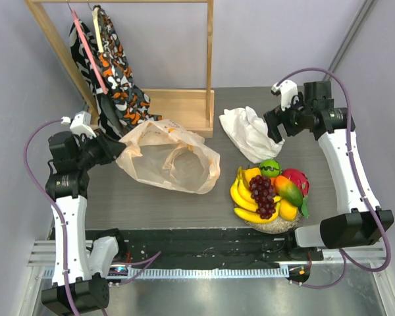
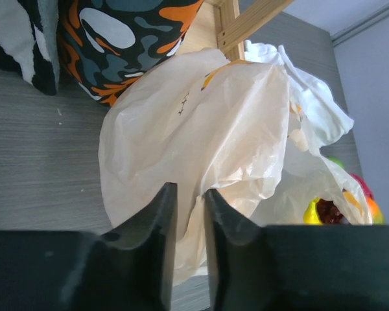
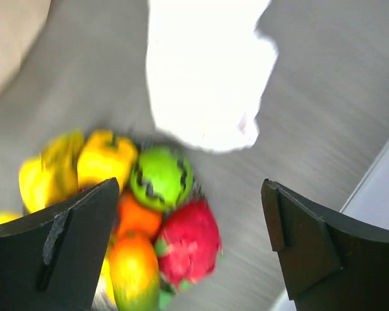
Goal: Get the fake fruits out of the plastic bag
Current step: Place the plastic bag at the center of the board.
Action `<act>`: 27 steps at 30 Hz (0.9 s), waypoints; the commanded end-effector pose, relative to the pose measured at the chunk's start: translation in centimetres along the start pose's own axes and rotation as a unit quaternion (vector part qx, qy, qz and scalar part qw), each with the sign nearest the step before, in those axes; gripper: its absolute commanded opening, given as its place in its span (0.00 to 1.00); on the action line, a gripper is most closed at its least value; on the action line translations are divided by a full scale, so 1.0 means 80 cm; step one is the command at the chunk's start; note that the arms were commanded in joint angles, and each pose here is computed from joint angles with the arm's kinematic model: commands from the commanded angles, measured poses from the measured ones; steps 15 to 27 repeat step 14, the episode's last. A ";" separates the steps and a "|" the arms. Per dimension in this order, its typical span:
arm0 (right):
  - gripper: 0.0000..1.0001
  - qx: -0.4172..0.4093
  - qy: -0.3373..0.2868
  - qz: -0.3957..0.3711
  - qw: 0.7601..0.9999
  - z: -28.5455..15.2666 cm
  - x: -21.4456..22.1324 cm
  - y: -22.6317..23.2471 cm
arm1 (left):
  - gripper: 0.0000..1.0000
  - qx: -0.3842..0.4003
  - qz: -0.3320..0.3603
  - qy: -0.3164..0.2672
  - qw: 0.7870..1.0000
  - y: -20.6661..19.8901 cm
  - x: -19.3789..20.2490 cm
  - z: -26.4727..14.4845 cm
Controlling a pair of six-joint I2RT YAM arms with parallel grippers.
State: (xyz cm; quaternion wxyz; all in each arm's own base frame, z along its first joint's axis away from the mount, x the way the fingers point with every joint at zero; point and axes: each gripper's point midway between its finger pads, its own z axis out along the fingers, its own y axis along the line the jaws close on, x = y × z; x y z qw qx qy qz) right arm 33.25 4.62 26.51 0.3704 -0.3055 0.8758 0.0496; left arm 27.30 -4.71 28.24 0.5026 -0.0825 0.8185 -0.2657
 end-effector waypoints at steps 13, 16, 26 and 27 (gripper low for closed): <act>1.00 0.202 -0.125 0.175 0.955 0.001 -0.089 -0.062 | 1.00 -0.022 0.128 -0.094 0.987 -0.035 -0.079 -0.056; 1.00 0.207 -0.128 0.183 0.952 0.002 -0.091 -0.066 | 1.00 -0.022 0.137 -0.101 0.985 -0.041 -0.086 -0.063; 1.00 0.207 -0.128 0.183 0.952 0.002 -0.091 -0.066 | 1.00 -0.022 0.137 -0.101 0.985 -0.041 -0.086 -0.063; 1.00 0.207 -0.128 0.183 0.952 0.002 -0.091 -0.066 | 1.00 -0.022 0.137 -0.101 0.985 -0.041 -0.086 -0.063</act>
